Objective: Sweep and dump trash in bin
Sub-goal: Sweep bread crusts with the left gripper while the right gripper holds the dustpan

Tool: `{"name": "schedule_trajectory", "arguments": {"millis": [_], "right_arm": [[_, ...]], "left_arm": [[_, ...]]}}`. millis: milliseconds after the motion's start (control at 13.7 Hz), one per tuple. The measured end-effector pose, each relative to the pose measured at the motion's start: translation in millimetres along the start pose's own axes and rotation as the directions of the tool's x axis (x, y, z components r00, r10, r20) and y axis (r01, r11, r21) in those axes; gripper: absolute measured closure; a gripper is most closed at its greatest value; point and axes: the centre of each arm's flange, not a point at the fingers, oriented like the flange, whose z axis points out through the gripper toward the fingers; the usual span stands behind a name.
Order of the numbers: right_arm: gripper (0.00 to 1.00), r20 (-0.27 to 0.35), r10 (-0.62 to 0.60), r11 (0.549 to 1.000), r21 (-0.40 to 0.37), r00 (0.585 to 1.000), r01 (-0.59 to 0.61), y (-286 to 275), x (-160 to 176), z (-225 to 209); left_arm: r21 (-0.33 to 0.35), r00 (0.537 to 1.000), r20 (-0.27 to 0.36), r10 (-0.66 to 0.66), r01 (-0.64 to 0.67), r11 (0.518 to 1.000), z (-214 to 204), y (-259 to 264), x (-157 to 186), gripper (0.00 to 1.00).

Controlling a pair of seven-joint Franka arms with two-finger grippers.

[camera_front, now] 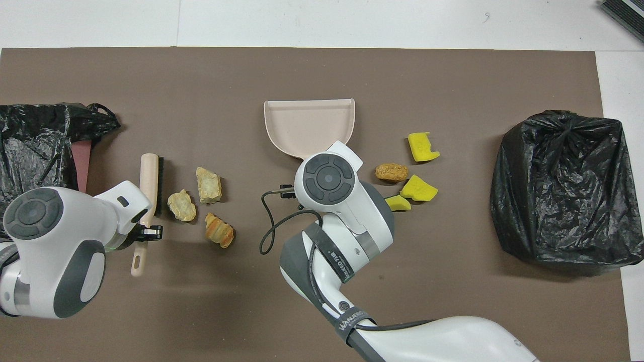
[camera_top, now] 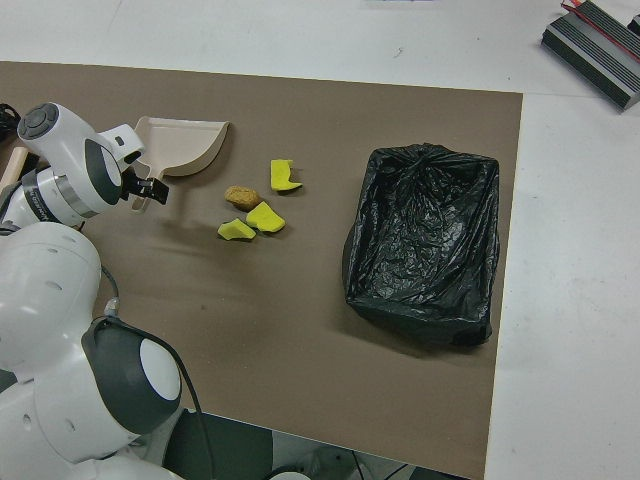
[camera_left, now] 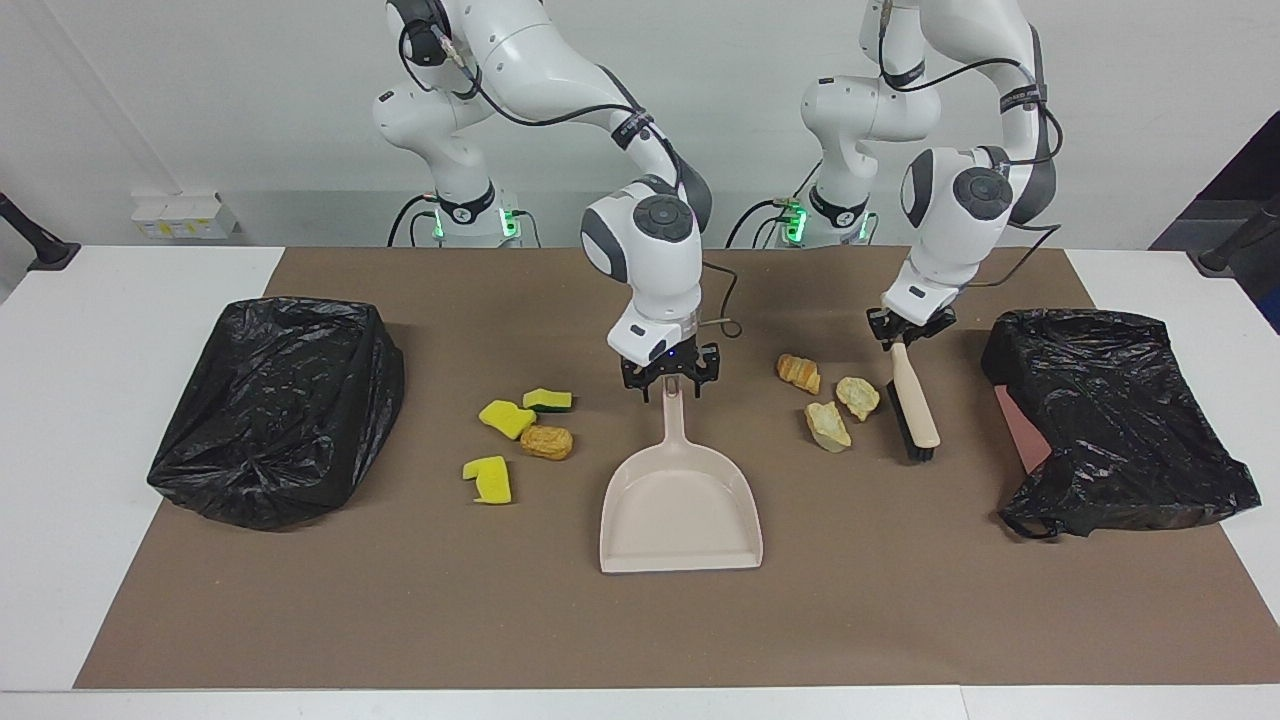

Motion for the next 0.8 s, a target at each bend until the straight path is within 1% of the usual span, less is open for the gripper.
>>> {"name": "schedule_trajectory", "arguments": {"millis": [218,291,364,437,510,582,655,728,801], "right_arm": [[0.68,0.012,-0.019,1.000,-0.009,1.000,0.019,4,1,2],[0.68,0.018,-0.041,0.999,-0.013,0.999,0.041,6,2,0],[0.68,0.020,-0.095,0.995,-0.013,0.995,0.095,9,5,-4],[0.68,0.013,-0.183,0.983,-0.008,0.983,0.183,13,10,-11],[0.68,0.009,-0.281,0.960,-0.007,0.960,0.281,24,17,-24],[0.68,0.027,-0.368,0.930,-0.009,0.930,0.368,41,22,-41],[0.68,0.058,-0.448,0.894,-0.008,0.892,0.449,62,24,-62],[0.68,0.089,-0.534,0.844,0.003,0.841,0.536,81,22,-82],[0.68,0.111,-0.622,0.781,0.020,0.775,0.624,96,15,-98]], "left_arm": [[0.006,0.998,0.004,0.059,-0.059,0.998,2,28,-5,0.74],[0.007,0.997,0.006,0.074,-0.074,0.997,3,36,-7,0.74],[0.008,0.996,0.008,0.085,-0.085,0.996,4,42,-8,0.74],[0.009,0.996,0.009,0.091,-0.091,0.996,4,45,-9,0.74],[0.009,0.996,0.008,0.092,-0.092,0.996,4,45,-9,0.74],[0.009,0.996,0.009,0.090,-0.090,0.996,4,45,-9,0.74],[0.009,0.996,0.009,0.089,-0.090,0.996,4,44,-9,0.74],[0.009,0.996,0.009,0.089,-0.089,0.996,4,44,-9,0.74],[0.009,0.996,0.009,0.089,-0.089,0.996,4,44,-9,0.74]]}}
